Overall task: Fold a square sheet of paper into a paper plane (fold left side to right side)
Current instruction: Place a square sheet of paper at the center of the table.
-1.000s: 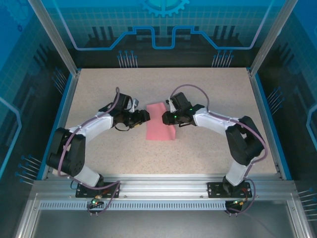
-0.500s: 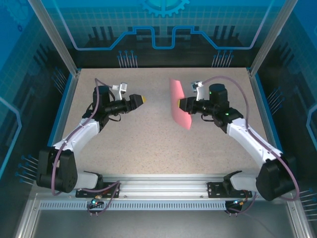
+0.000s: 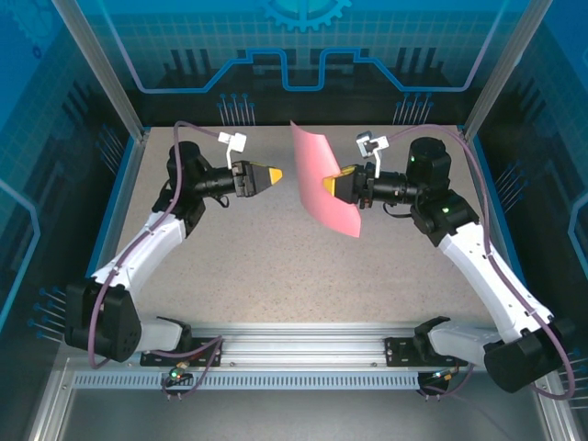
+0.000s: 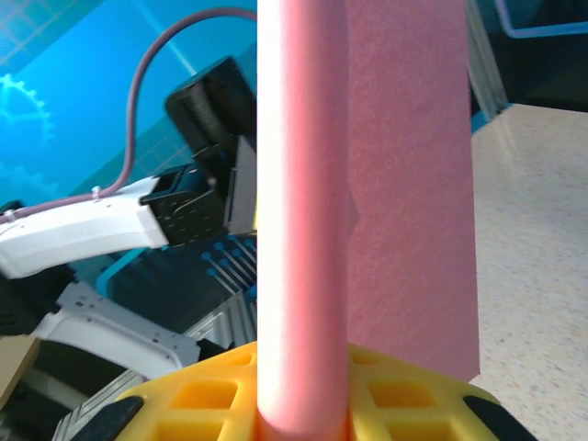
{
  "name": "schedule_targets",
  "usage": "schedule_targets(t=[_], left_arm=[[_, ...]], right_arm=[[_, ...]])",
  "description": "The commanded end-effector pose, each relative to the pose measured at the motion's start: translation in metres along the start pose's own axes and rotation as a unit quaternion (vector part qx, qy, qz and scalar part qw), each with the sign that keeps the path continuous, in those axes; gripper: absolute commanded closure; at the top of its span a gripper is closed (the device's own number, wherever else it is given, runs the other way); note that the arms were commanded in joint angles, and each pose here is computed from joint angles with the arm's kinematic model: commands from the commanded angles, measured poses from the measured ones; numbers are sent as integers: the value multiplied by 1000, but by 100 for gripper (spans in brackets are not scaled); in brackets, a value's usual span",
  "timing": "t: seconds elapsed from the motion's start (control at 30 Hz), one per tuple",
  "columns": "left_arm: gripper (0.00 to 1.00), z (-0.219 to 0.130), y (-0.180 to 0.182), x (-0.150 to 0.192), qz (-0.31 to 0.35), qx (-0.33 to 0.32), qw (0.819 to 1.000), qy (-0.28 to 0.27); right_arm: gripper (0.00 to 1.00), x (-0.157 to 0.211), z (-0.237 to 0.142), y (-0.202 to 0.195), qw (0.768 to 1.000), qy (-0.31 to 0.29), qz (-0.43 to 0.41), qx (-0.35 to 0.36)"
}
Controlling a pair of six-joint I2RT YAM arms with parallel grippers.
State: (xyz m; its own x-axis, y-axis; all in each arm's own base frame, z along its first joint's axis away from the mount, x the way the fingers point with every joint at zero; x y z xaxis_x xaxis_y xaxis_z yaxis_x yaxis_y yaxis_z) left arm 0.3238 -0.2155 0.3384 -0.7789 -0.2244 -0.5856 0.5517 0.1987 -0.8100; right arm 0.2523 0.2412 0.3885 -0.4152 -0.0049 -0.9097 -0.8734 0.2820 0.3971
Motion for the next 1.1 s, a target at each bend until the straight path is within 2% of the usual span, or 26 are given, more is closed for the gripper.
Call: schedule_targets(t=[0.0, 0.13, 0.2, 0.27, 0.4, 0.43, 0.5, 0.57, 0.77, 0.93, 1.07], left_arm=[[6, 4, -36, 2, 59, 44, 997, 21], [8, 12, -50, 8, 69, 63, 995, 36], [13, 14, -53, 10, 70, 67, 995, 40], [26, 16, -54, 11, 70, 68, 994, 42], [69, 19, -44, 15, 53, 56, 996, 45], [76, 20, -39, 17, 46, 49, 997, 45], [85, 21, -29, 21, 33, 35, 998, 46], [87, 21, -16, 26, 15, 15, 999, 48], [91, 22, 38, 55, -64, -54, 994, 63], [91, 25, 94, 91, -132, -115, 981, 79], [91, 23, 134, 115, -178, -161, 967, 81]], right_arm=[[77, -3, -2, 21, 1000, 6, -10, -28], [77, -1, -1, 17, 1000, 2, -6, -22], [76, 1, -1, 14, 1000, 5, -2, -14], [76, 5, -2, 9, 1000, 8, 2, -3], [75, 12, -6, -8, 999, 9, 17, 32], [75, 15, -7, -13, 999, 11, 22, 42], [73, 23, -10, -23, 997, 18, 31, 64], [70, 32, -14, -35, 994, 29, 42, 93], [52, 71, -31, -80, 971, 65, 82, 213], [32, 107, -42, -110, 947, 89, 109, 288], [26, 138, -48, -128, 930, 112, 130, 325]])
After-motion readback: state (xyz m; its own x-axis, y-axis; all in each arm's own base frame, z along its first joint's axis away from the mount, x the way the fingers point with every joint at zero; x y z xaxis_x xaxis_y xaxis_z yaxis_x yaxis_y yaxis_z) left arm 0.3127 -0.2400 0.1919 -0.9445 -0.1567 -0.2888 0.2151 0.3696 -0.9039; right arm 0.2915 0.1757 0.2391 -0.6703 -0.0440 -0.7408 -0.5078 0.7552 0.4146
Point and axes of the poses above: each hand's point on the last joint's axis, 136 mm out from that joint toward the fingers, its own z axis out along the fingers, its own y axis along the line the jaws close on, x = y × z, the point moved 1 cm from there along -z, back along the fingers, and after that the axes turned 9 degrees about -z, right-handed, at the moved point
